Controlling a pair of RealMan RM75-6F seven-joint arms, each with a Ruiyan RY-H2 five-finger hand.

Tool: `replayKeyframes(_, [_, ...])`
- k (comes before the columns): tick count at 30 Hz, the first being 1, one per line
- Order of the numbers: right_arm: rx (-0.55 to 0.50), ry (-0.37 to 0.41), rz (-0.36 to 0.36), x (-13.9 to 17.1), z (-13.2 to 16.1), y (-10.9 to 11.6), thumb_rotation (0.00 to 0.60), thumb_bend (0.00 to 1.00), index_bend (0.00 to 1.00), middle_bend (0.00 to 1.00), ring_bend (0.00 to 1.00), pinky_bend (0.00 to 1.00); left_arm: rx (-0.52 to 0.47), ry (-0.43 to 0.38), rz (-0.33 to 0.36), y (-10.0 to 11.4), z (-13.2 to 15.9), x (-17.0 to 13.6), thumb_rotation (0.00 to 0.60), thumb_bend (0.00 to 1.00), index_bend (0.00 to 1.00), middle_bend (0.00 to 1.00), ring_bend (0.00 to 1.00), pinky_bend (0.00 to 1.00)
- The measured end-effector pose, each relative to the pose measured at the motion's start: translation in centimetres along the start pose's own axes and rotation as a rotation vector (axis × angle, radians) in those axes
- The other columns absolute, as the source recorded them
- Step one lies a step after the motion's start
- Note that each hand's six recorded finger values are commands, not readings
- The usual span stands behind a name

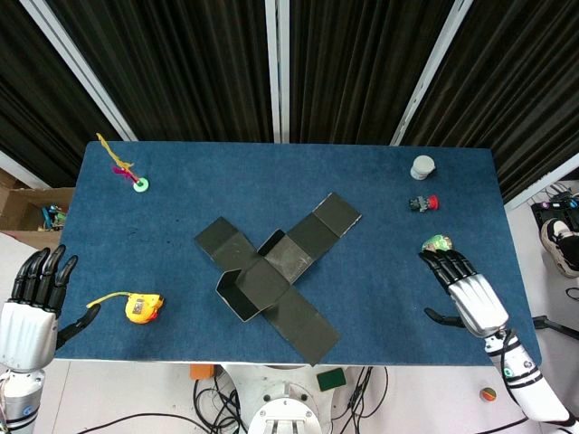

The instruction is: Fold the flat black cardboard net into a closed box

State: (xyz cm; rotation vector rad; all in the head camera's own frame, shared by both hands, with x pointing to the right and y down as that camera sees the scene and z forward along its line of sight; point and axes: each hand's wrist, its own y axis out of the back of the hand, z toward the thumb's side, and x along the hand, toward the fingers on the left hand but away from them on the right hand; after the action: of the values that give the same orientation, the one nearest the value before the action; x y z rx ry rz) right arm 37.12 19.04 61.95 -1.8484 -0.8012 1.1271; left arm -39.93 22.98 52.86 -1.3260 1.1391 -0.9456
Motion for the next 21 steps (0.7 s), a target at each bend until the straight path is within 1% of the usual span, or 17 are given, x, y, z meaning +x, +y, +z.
replayKeyframes(2, [-0.002,0.014,0.025,-0.7,0.4,-0.6,0.6,0.18,0.04,0.14,0.07,0.14,-0.002,-0.003,-0.002,-0.1,0.1,0.1,0.6,0.0,0.04,0.0,0.01,0.13])
replayKeyframes(3, [-0.002,0.023,0.034,-1.1,0.7,-0.8,0.6,0.18,0.04,0.15,0.09,0.16,-0.004,-0.001,-0.008,-0.3,0.0,0.1,0.6,0.0,0.04,0.0,0.01,0.13])
replayKeyframes(5, [0.005,0.057,0.049,-2.5,1.6,-1.2,0.6,0.18,0.05,0.19,0.14,0.23,-0.01,0.006,-0.017,-0.4,-0.1,0.0,0.6,0.0,0.04,0.0,0.01,0.13])
replayKeyframes(6, [0.009,0.067,0.051,-2.9,1.9,-1.2,0.6,0.18,0.08,0.22,0.21,0.32,-0.016,0.011,-0.022,-0.5,-0.1,0.0,0.6,0.0,0.04,0.0,0.01,0.13])
replayKeyframes(7, [0.018,0.084,0.052,-3.5,2.4,-1.2,0.6,0.18,0.11,0.25,0.29,0.44,-0.021,0.015,-0.027,-0.6,-0.2,-0.1,0.6,0.0,0.04,0.0,0.01,0.13])
replayKeyframes(8, [0.034,0.109,0.052,-4.5,3.2,-1.2,0.6,0.18,0.14,0.28,0.39,0.58,-0.025,0.02,-0.032,-0.7,-0.2,-0.2,0.6,0.0,0.04,0.0,0.01,0.13])
replayKeyframes(9, [0.047,0.129,0.053,-5.3,3.8,-1.3,0.6,0.18,0.16,0.29,0.45,0.68,-0.029,0.024,-0.038,-0.8,-0.2,-0.2,0.6,0.0,0.04,0.0,0.01,0.14])
replayKeyframes(10, [0.062,0.149,0.054,-6.1,4.5,-1.3,0.6,0.18,0.19,0.3,0.53,0.81,-0.031,0.025,-0.041,-0.8,-0.1,-0.3,0.6,0.0,0.04,0.0,0.01,0.14])
replayKeyframes(11, [0.084,0.177,0.057,-7.3,5.4,-1.5,0.6,0.18,0.22,0.31,0.6,0.9,-0.032,0.026,-0.042,-0.8,-0.1,-0.3,0.6,0.0,0.04,0.0,0.01,0.14])
replayKeyframes(12, [0.103,0.198,0.059,-8.2,6.2,-1.6,0.6,0.18,0.24,0.32,0.64,0.96,-0.035,0.026,-0.043,-0.8,-0.1,-0.3,0.6,0.0,0.04,0.0,0.01,0.14])
replayKeyframes(13, [0.125,0.22,0.062,-9.0,7.1,-1.9,0.6,0.18,0.25,0.32,0.67,0.99,-0.036,0.026,-0.043,-0.8,-0.1,-0.3,0.6,0.0,0.04,0.0,0.01,0.14])
replayKeyframes(16, [0.209,0.295,0.079,-12.0,10.2,-3.0,0.6,0.18,0.26,0.32,0.72,1.0,-0.035,0.029,-0.047,-0.6,-0.2,-0.4,0.6,0.0,0.04,0.0,0.01,0.14])
replayKeyframes(21, [0.348,0.424,0.119,-16.2,16.3,-6.0,0.6,0.18,0.26,0.31,0.72,1.0,-0.037,0.045,-0.06,-0.7,-0.6,-0.7,0.6,0.0,0.04,0.0,0.01,0.14])
